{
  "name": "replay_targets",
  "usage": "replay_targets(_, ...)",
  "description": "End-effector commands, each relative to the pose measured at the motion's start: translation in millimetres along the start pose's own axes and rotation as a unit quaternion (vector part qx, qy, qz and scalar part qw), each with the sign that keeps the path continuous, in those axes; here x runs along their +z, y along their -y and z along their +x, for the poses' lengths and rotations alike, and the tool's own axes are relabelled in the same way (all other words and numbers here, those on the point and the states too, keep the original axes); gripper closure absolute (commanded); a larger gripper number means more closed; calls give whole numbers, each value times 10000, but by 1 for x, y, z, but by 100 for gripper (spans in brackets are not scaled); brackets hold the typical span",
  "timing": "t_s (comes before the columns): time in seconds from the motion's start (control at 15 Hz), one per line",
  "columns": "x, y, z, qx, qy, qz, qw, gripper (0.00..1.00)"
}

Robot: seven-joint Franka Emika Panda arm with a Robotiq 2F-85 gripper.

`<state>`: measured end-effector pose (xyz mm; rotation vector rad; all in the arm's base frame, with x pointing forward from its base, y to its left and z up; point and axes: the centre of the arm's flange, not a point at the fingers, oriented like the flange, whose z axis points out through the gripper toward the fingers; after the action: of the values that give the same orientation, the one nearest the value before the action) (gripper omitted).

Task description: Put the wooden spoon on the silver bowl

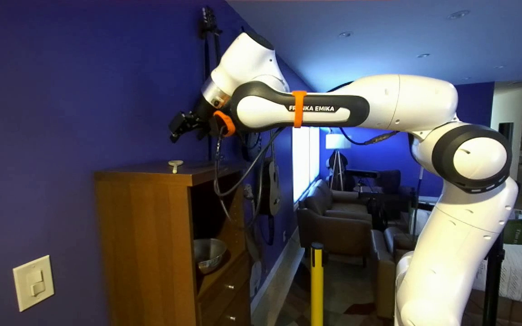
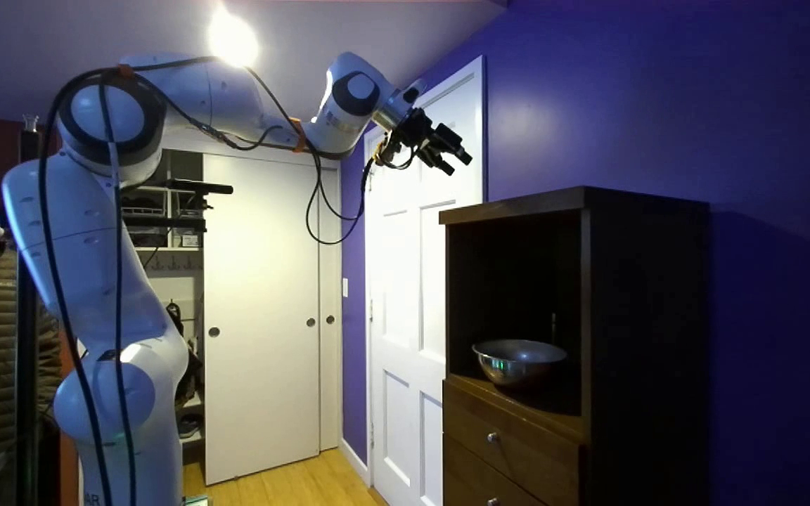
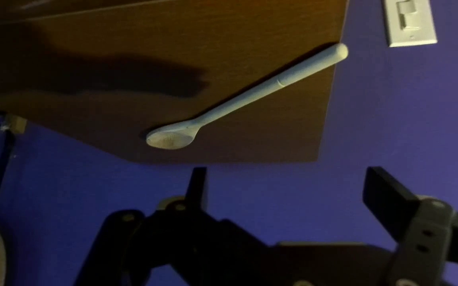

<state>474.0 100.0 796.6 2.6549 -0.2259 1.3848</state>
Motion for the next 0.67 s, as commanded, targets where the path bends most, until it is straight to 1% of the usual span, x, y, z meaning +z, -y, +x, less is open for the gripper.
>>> replay_targets(0.0,15,20,22,-487,106,-770,9958,0)
replay_targets(0.07,11,9,-2,-315,0,-451,9985,0)
replay_targets(0.13,14,11,-1,-396,76,-579,9975,0)
replay_targets(0.27,17,11,4,-422,104,-656,9969,0)
replay_targets(0.4,14,16,13,-295,629,-638,9955,0)
replay_targets(0.6,13,24,11,-117,1338,-800,9877,0)
